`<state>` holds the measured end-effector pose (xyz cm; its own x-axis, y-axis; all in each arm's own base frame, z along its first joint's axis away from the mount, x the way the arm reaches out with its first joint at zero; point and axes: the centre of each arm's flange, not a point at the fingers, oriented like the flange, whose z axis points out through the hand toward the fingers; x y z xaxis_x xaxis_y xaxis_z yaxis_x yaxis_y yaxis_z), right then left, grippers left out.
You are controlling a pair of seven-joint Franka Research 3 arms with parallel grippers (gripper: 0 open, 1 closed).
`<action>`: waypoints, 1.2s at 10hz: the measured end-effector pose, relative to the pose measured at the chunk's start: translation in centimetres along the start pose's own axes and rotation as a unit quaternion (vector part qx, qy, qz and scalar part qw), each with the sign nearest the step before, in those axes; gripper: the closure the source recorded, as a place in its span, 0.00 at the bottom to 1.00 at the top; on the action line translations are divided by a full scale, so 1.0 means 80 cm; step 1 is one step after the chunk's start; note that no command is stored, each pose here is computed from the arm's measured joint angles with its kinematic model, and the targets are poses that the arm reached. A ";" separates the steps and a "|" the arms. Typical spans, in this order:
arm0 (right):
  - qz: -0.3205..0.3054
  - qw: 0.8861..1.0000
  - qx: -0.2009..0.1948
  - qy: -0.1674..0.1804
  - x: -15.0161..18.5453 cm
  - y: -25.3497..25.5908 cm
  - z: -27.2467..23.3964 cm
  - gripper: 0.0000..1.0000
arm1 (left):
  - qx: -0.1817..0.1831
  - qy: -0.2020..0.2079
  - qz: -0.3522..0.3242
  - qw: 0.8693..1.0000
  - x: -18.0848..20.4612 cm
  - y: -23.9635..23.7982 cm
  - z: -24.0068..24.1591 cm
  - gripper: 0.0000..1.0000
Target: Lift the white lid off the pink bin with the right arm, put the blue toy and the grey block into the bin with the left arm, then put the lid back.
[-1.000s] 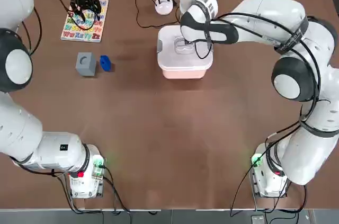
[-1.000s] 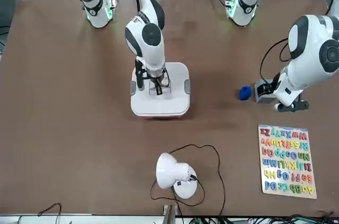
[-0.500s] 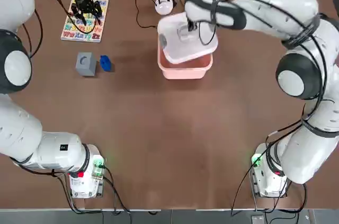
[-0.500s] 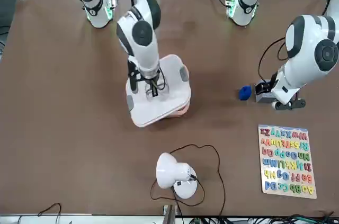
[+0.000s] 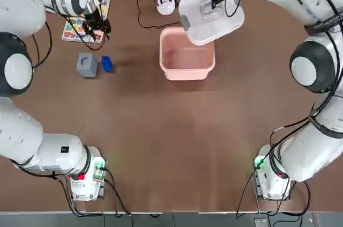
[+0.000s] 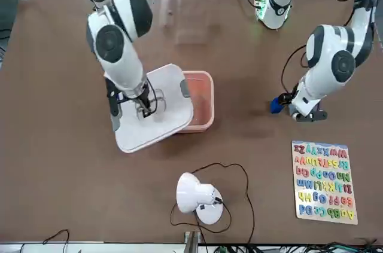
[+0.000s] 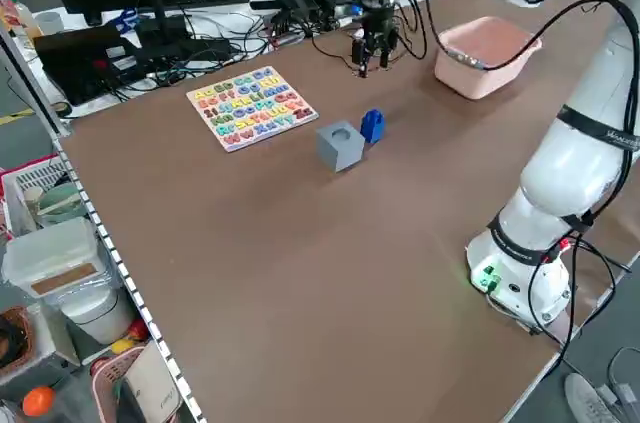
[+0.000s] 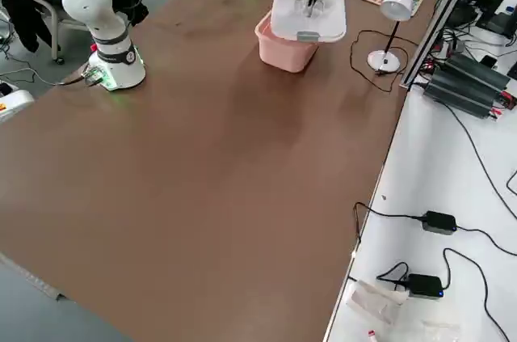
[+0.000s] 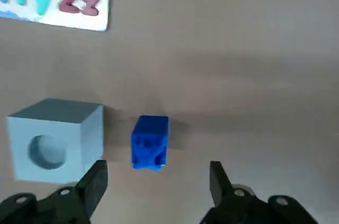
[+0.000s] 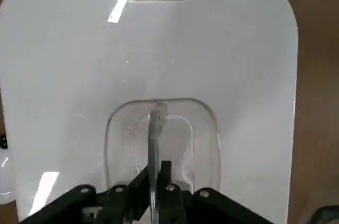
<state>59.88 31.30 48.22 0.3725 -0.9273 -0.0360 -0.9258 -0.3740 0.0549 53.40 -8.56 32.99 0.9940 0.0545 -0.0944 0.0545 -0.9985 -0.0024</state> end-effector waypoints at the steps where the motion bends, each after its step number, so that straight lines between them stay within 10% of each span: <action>1: -0.017 1.000 -0.008 0.000 0.037 0.000 0.000 0.92 | -0.002 0.010 0.001 1.000 -0.015 0.001 0.025 0.14; 4: -0.069 0.997 -0.016 0.013 0.125 0.002 -0.001 0.92 | 0.003 0.023 0.010 1.000 -0.049 -0.004 0.076 0.14; 12: -0.135 0.990 -0.041 0.021 0.186 0.013 0.003 0.92 | 0.009 0.049 0.022 0.999 -0.055 -0.027 0.132 0.17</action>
<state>64.45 17.12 47.52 0.6099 -0.7923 -0.0193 -0.7841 -0.6068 0.1302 47.93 -6.69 22.86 0.9999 0.0097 0.0035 0.0097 -0.9998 -0.0175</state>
